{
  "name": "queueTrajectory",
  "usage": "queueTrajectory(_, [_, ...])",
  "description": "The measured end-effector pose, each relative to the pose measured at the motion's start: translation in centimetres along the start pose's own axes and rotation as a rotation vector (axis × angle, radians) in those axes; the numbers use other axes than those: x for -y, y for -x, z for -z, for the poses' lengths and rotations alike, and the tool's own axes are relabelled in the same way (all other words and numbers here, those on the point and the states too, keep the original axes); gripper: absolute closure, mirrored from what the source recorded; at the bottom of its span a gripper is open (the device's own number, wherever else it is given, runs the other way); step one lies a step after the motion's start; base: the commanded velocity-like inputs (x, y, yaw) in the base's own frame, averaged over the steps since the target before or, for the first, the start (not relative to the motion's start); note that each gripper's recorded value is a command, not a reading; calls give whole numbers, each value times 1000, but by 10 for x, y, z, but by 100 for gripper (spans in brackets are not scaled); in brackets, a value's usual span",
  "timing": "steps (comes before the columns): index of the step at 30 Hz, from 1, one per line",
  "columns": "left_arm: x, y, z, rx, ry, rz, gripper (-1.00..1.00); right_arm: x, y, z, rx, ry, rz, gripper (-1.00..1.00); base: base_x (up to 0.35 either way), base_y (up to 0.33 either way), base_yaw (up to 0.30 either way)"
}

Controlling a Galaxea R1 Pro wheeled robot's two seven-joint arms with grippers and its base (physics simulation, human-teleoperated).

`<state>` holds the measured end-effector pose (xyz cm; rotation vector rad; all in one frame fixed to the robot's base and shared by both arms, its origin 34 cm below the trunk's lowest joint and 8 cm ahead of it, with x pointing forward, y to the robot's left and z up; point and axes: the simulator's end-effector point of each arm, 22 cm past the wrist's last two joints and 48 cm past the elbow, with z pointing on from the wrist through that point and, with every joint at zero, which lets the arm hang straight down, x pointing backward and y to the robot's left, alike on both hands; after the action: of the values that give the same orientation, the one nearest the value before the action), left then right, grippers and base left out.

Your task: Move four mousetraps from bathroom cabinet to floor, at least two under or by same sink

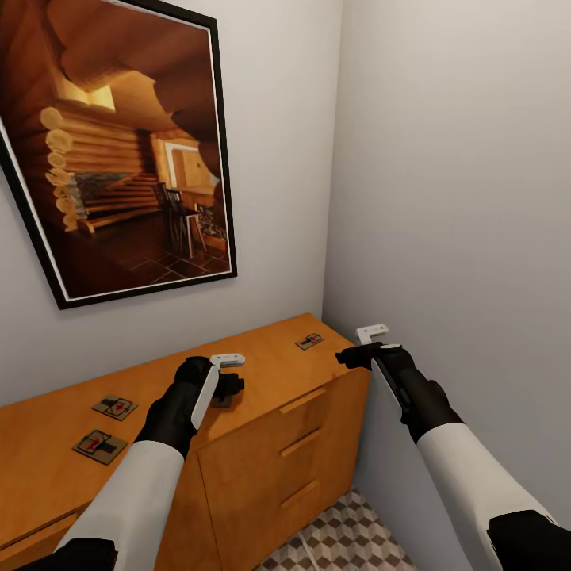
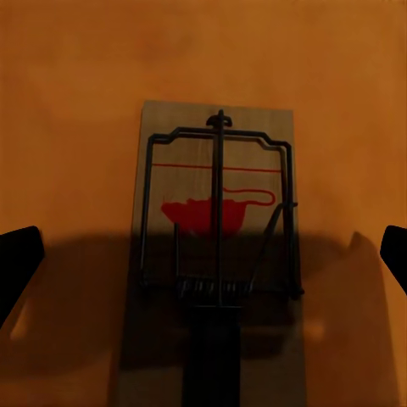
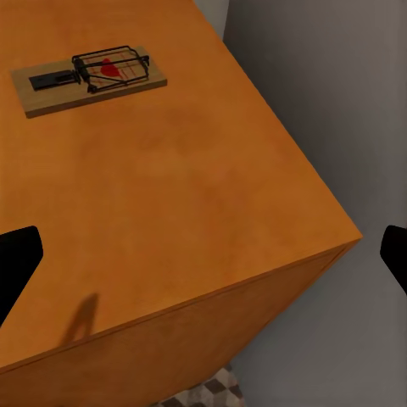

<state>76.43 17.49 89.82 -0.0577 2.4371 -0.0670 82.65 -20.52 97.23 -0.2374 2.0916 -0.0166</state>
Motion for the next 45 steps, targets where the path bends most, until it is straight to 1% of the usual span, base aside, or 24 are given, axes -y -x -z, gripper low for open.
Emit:
queueTrajectory(4, [-3,-1,-1,-3,18,-12,100,0,0,0,0,0,0,-100,0,0,0])
queueTrajectory(6, [3,0,0,1,-9,5,100,0,0,0,0,0,0,-100,0,0,0])
queueTrajectory(9, [6,1,1,2,-21,12,100,0,0,0,0,0,0,-100,0,0,0])
queueTrajectory(21, [9,1,1,3,-31,16,100,0,0,0,0,0,0,-100,0,0,0])
queueTrajectory(39, [10,1,1,0,-31,16,100,0,1,1,0,0,0,-100,0,0,0])
queueTrajectory(40, [5,0,1,-5,-11,5,100,0,2,1,-1,0,0,-100,0,0,0])
queueTrajectory(45, [5,5,7,-5,-12,6,100,1,9,5,-1,0,0,-100,0,0,0])
